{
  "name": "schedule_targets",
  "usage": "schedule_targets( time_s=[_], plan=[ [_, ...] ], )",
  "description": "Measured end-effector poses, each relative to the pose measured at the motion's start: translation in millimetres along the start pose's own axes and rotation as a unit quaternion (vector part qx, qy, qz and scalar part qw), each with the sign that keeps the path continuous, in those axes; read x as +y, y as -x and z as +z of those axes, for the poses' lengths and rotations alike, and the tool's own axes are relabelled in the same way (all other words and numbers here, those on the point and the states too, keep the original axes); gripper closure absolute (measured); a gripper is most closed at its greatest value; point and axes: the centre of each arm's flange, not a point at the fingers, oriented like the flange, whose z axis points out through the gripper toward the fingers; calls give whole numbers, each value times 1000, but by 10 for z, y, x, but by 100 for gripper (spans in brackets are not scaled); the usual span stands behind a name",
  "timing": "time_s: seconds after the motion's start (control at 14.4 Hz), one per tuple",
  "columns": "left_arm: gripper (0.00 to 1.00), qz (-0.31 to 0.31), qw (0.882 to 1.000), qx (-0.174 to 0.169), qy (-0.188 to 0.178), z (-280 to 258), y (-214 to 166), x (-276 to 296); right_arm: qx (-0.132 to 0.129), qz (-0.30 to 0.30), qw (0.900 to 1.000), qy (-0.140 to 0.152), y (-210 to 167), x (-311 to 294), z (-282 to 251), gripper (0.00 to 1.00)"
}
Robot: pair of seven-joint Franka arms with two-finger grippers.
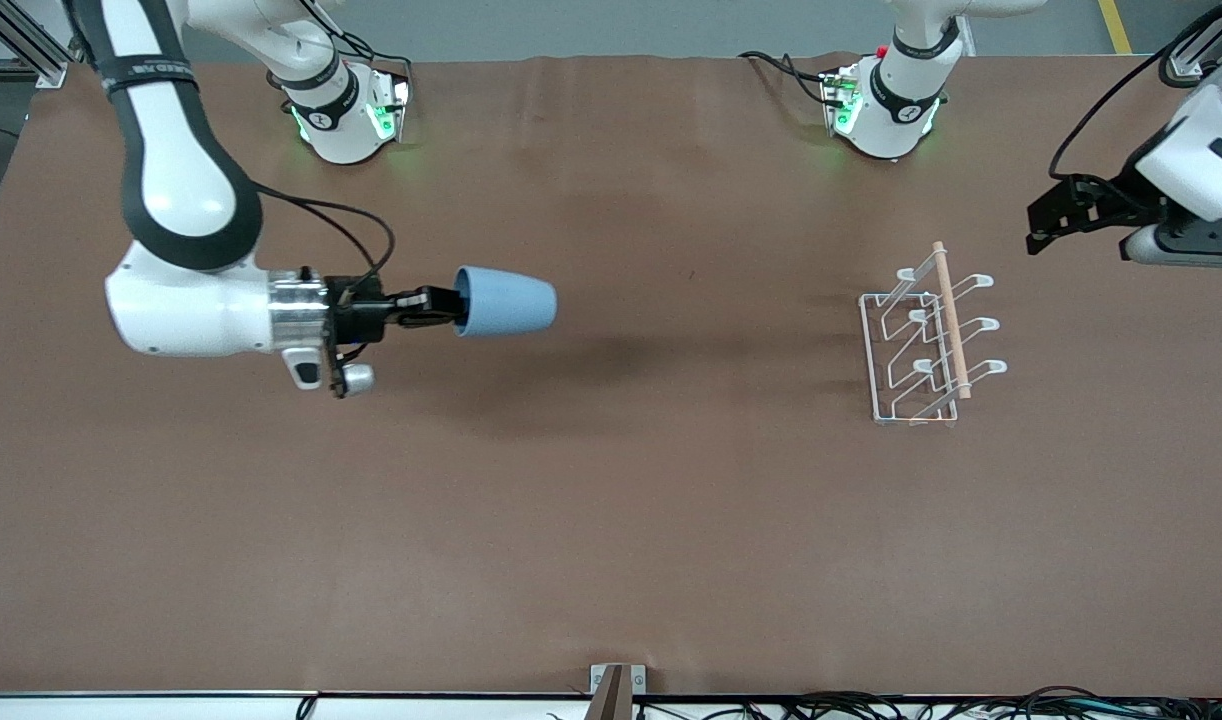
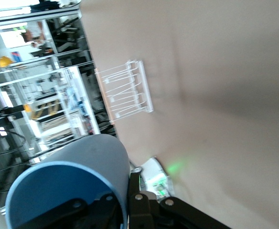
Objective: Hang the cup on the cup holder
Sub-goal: 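Lift the cup with the right gripper while the left gripper approaches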
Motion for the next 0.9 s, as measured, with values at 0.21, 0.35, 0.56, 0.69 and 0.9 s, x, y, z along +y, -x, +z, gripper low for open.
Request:
schedule_targets(
  time_s=[0.21,0.35,0.56,0.69,0.9],
  plan=[
    [0,98,995,5,3,-30,1,485,-4,30,998,-62,54,-42,388,95],
    [0,151,988,11,32,-69,27,826,-3,50,994,-96,71,-62,683,95],
    [0,197,973,15,116,-81,64,1254,-12,72,991,-114,97,-10,1045,95],
    [0,233,961,13,150,-57,59,1642,-15,77,991,-113,88,35,1098,95],
    [0,314,931,9,185,119,-24,2242,-19,82,990,-110,107,90,1144,95]
  ],
)
